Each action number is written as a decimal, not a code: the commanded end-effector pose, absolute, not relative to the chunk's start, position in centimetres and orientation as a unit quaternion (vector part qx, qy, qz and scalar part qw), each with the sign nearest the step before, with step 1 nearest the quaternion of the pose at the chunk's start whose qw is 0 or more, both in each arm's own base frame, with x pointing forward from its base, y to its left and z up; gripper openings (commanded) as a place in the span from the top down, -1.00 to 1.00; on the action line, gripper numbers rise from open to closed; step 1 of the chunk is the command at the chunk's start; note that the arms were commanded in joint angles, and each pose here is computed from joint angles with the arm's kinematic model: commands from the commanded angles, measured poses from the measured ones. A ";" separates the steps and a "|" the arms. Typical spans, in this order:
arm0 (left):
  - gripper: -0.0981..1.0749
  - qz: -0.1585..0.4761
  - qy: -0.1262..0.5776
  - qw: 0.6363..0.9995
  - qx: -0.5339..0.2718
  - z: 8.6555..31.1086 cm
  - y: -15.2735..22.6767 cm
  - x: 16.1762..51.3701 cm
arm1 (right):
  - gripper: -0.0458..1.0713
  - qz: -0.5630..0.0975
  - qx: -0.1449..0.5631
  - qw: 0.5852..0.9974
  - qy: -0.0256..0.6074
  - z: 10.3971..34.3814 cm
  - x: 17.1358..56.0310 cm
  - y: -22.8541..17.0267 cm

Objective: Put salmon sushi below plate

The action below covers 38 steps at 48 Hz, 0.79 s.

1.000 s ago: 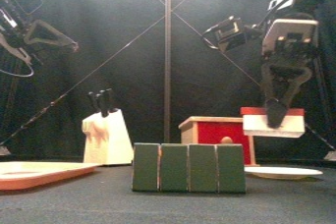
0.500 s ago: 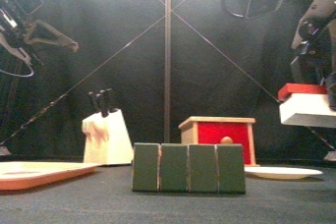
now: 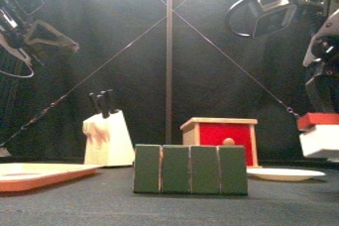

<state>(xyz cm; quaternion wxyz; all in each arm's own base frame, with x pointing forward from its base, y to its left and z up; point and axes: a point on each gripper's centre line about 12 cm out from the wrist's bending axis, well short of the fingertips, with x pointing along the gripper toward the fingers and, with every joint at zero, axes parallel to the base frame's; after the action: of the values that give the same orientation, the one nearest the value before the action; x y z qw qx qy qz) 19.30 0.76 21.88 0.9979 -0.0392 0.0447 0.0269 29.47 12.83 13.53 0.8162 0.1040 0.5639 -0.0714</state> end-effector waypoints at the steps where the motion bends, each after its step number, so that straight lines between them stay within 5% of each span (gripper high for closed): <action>1: 0.86 0.027 0.036 0.998 -0.040 22.4 0.8 19.6 | -0.16 -0.065 0.113 0.821 0.556 14.1 29.8 13.1; 25: 0.86 0.027 0.036 0.998 -0.040 22.4 0.8 19.5 | -0.68 -0.066 0.115 0.818 0.560 13.6 29.9 13.2; 38: 0.86 0.027 0.035 0.998 -0.040 22.4 0.8 19.5 | -0.74 -0.061 0.109 0.819 0.560 13.7 29.8 13.5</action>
<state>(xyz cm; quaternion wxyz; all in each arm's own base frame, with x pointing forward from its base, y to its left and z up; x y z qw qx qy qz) 19.32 0.73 21.85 0.9978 -0.0391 0.0455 0.0264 29.42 13.12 12.67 0.8101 0.1055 0.5723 -0.0715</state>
